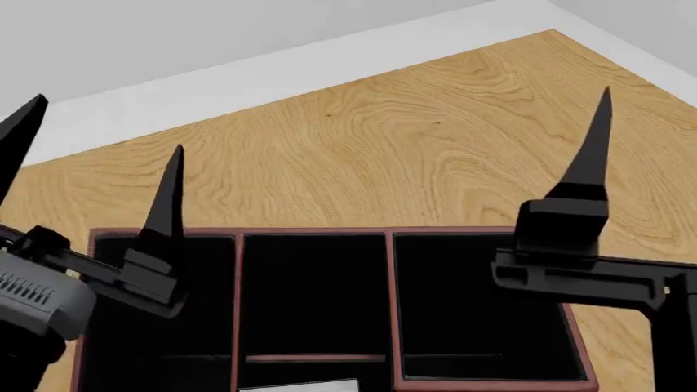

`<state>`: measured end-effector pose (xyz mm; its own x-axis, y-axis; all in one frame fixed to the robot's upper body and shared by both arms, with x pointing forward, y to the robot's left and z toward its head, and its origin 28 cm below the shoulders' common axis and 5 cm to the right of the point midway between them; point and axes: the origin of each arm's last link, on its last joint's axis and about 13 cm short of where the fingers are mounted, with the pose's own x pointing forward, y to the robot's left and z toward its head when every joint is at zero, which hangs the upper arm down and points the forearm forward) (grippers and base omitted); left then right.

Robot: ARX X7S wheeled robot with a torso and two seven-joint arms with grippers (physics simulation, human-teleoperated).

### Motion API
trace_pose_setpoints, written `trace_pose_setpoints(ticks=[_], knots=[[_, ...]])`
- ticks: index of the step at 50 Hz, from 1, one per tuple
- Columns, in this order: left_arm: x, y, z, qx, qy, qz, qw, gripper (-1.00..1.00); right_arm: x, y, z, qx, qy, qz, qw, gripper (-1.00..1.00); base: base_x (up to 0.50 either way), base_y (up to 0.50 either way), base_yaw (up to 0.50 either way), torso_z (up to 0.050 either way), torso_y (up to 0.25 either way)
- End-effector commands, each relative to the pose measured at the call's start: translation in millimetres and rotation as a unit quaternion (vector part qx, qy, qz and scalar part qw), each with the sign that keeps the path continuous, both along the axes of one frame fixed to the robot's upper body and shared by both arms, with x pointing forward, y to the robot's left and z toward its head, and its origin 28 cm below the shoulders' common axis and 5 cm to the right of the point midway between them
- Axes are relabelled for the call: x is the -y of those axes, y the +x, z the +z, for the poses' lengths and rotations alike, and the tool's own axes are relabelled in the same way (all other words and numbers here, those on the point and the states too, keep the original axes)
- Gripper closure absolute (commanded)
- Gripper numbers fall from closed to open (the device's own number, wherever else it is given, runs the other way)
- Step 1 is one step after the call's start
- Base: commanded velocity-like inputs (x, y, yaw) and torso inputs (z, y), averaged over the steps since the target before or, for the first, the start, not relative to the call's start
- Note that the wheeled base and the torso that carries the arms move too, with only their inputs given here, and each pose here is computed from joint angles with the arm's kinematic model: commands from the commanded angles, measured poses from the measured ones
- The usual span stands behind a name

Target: Pick up the book and place it in the back compartment of the caddy.

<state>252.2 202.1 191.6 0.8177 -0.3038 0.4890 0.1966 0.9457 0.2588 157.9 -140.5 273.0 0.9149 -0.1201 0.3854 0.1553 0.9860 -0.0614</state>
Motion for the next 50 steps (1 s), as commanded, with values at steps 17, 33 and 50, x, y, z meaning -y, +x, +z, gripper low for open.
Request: trace_pose_setpoints(ticks=[17, 33, 50], knots=[[-11.0, -23.0, 2.3, 0.041, 0.001, 0.049, 0.998, -1.00, -4.0, -24.6, 21.2, 0.036, -0.015, -0.014, 0.999, -1.00, 0.00, 0.00, 0.00, 0.000, 0.000], [-15.3, -45.3, 10.1, 0.069, -0.008, 0.061, 0.996, -1.00, -3.0, -36.1, 23.7, 0.051, -0.017, -0.021, 0.998, -1.00, 0.00, 0.00, 0.00, 0.000, 0.000], [-18.5, -57.2, 14.9, 0.089, -0.007, 0.076, 0.993, -1.00, -0.6, -46.1, 28.1, 0.066, -0.018, -0.032, 0.997, -1.00, 0.00, 0.00, 0.00, 0.000, 0.000]])
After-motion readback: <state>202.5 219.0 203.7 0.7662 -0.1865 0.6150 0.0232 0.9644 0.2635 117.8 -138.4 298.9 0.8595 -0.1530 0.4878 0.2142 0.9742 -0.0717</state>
